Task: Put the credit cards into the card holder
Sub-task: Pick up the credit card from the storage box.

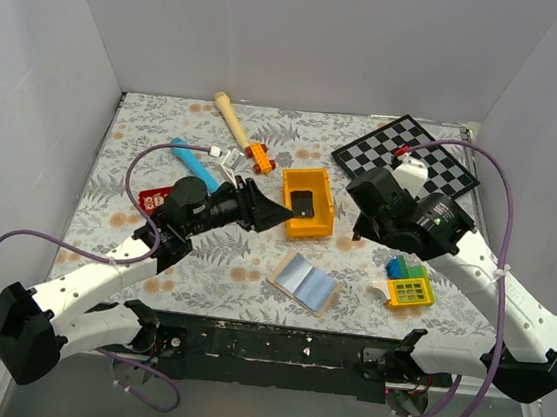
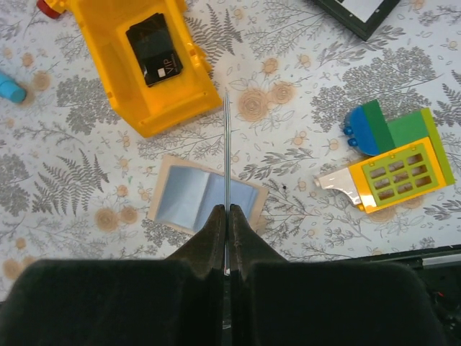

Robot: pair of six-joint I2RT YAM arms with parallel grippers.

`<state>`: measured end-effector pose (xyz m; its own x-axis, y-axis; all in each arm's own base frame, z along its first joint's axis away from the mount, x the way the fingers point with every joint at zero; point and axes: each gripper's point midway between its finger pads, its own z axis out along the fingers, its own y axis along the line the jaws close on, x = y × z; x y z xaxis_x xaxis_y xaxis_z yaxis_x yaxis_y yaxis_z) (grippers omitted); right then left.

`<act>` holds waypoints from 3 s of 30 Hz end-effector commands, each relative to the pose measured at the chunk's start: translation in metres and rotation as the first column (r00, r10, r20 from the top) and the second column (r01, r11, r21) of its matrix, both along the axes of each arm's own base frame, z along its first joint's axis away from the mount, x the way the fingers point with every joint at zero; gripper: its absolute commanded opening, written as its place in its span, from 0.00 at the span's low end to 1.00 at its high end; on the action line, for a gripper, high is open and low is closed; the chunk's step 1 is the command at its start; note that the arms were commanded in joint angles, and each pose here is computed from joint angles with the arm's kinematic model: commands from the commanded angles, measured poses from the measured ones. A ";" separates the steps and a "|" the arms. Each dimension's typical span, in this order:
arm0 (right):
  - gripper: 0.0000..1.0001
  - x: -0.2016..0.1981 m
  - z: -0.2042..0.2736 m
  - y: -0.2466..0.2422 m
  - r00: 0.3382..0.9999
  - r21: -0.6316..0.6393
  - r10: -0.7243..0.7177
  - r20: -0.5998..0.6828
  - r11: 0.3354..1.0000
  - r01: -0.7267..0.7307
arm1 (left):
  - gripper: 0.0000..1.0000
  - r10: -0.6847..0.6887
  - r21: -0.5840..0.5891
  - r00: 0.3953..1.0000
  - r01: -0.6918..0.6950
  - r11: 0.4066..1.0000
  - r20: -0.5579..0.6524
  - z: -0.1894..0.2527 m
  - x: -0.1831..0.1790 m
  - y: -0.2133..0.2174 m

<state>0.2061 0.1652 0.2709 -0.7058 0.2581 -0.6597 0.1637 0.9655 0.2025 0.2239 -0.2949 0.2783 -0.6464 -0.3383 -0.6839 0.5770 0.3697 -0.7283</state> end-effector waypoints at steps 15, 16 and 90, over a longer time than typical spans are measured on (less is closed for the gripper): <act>0.01 -0.010 0.004 -0.026 0.998 0.001 -0.044 0.045 0.999 0.044 | 0.52 -0.012 0.018 0.999 0.011 1.000 0.052 0.018 -0.009 -0.021; 0.01 -0.010 0.003 -0.020 0.999 0.013 -0.016 0.043 1.000 0.015 | 0.52 -0.002 0.033 0.999 0.001 0.999 0.043 0.015 -0.008 -0.018; 0.01 -0.050 -0.091 0.193 0.721 0.794 0.584 0.372 0.202 -0.573 | 0.18 0.096 -0.174 0.981 -0.125 0.977 -0.166 -0.086 -0.040 0.059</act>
<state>0.1604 0.3587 0.1679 -0.9253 0.1571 -0.3452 -0.3169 0.1798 0.9313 0.1833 -0.2300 0.1586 -0.7129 -0.5157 -0.4752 0.3384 0.3406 -0.8772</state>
